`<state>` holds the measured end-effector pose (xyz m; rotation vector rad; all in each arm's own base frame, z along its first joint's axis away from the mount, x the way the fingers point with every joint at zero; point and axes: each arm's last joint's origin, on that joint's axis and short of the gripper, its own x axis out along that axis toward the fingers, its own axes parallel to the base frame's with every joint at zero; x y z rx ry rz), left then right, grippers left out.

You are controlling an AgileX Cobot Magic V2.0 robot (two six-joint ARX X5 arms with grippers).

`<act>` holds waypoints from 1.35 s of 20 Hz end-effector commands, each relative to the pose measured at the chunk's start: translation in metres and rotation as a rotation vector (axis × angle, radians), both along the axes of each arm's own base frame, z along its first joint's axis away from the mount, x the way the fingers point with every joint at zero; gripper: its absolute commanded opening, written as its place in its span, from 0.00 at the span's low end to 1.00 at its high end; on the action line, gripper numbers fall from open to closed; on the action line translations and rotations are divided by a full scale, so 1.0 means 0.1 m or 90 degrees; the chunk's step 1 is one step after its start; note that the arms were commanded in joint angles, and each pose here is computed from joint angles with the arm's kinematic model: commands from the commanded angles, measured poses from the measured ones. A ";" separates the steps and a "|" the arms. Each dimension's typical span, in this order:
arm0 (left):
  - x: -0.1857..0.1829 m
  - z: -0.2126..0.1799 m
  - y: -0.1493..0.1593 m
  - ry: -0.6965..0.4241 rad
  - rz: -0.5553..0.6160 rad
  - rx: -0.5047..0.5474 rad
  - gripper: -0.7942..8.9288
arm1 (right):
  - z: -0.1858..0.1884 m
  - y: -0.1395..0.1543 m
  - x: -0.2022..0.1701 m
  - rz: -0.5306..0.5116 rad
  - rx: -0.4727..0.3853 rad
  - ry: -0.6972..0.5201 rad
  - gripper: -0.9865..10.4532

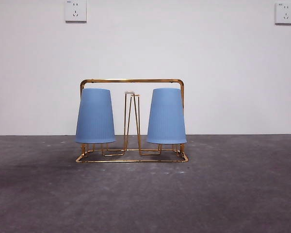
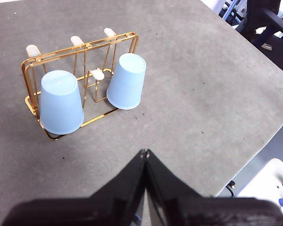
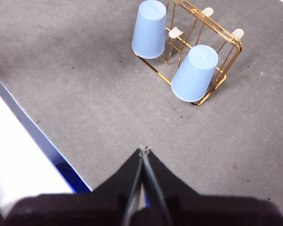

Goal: Pick up cup 1,put cup 1 in the cup rack,pick up cup 2,put cup 2 in the cup rack

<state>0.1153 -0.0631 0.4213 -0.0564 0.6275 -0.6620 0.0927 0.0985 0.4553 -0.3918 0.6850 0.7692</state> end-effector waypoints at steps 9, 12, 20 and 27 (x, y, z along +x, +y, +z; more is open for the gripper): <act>0.10 0.08 -0.01 -0.109 0.031 0.048 0.08 | -0.02 0.00 0.00 -0.004 -0.003 0.010 0.09; 0.13 0.17 0.01 -0.212 0.046 0.088 0.08 | -0.02 0.00 0.00 -0.004 -0.003 0.010 0.09; -0.27 0.16 0.49 -0.497 0.176 0.163 0.08 | -0.02 0.00 0.00 -0.004 -0.003 0.010 0.09; -0.21 -1.00 0.56 -0.486 0.244 0.190 0.08 | -0.02 0.00 0.00 -0.004 -0.003 0.010 0.09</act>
